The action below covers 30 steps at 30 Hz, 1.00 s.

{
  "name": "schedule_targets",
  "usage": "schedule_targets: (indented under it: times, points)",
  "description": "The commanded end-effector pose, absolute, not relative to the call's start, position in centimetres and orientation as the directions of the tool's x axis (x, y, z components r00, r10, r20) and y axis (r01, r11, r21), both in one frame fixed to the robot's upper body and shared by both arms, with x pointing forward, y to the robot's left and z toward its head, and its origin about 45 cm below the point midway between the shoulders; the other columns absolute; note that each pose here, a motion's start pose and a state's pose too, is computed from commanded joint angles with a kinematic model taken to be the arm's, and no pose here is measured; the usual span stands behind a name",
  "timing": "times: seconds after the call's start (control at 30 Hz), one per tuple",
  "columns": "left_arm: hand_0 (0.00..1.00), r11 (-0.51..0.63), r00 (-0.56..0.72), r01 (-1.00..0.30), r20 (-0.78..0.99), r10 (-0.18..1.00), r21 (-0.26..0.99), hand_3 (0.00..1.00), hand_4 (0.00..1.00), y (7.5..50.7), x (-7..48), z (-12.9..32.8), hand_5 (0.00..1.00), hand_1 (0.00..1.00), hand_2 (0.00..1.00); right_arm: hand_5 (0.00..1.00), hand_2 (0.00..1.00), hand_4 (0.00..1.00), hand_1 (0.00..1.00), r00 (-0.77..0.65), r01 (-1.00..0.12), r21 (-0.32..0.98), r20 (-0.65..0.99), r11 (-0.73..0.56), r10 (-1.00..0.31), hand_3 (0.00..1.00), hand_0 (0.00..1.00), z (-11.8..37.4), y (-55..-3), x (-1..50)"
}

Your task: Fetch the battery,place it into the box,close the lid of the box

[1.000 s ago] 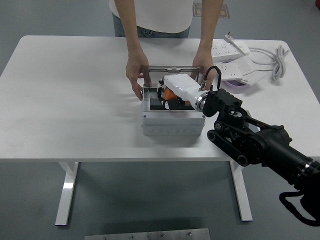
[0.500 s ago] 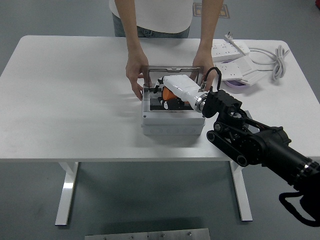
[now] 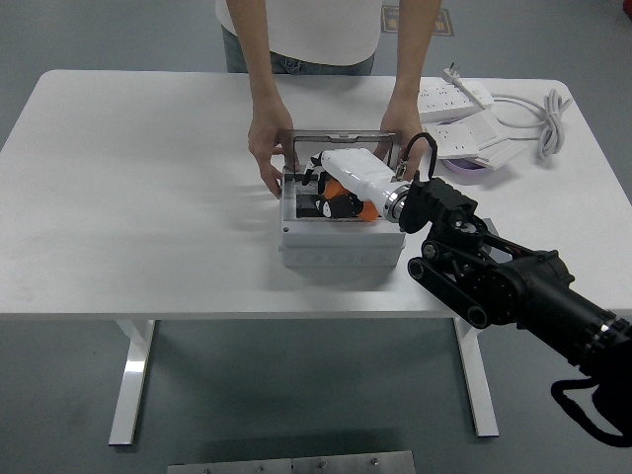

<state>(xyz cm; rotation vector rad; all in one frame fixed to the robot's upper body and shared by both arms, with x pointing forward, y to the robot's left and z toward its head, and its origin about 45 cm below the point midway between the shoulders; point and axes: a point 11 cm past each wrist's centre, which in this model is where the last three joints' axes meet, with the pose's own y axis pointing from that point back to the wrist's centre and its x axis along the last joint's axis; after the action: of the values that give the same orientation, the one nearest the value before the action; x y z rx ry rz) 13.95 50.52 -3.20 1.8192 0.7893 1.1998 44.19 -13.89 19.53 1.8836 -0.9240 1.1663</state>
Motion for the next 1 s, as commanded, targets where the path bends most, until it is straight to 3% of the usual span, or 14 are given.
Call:
schedule_targets:
  times: [0.4,0.43,0.57,0.6,0.8,0.83,1.0]
  points:
    - [0.632,-0.481,0.357,0.067,0.429,0.83,0.874,0.541,0.5,50.38,14.05,-3.23,0.002,0.698,0.573,0.113,0.468,0.673,0.365,0.332,-0.851,0.187,0.916,-0.492,-0.226,0.572,0.263,19.73,-13.84,44.2]
    - [0.632,-0.481,0.357,0.067,0.429,0.83,0.874,0.541,0.5,50.37,14.06,-3.23,0.002,0.698,0.573,0.114,0.468,0.67,0.365,0.331,-0.85,0.184,0.915,-0.493,-0.229,0.567,0.325,19.74,-13.83,44.2]
    - [0.632,-0.481,0.358,0.067,0.429,0.83,0.874,0.541,0.5,50.38,14.07,-3.23,0.002,0.698,0.573,0.114,0.468,0.67,0.365,0.331,-0.849,0.179,0.913,-0.497,-0.237,0.567,0.325,19.73,-13.8,44.17]
    - [0.632,-0.481,0.358,0.067,0.429,0.829,0.874,0.541,0.5,50.38,14.06,-3.23,0.002,0.698,0.573,0.124,0.465,0.672,0.367,0.331,-0.849,0.179,0.913,-0.498,-0.237,0.564,0.485,19.72,-13.79,44.16]
    - [0.632,-0.48,0.359,0.066,0.428,0.829,0.875,0.541,0.5,50.35,14.12,-3.23,0.002,0.698,0.573,0.124,0.465,0.672,0.367,0.33,-0.847,0.173,0.912,-0.503,-0.242,0.564,0.485,19.76,-13.72,44.13]
    - [0.632,-0.48,0.359,0.066,0.428,0.829,0.875,0.541,0.5,50.33,14.14,-3.23,0.002,0.698,0.573,0.133,0.468,0.678,0.369,0.33,-0.847,0.173,0.912,-0.503,-0.242,0.56,0.565,19.76,-13.72,44.13]
    - [0.632,-0.479,0.36,0.066,0.427,0.829,0.875,0.541,0.5,50.3,14.15,-3.24,0.002,0.698,0.573,0.133,0.468,0.678,0.369,0.332,-0.847,0.174,0.911,-0.502,-0.244,0.56,0.565,19.65,-13.78,44.12]
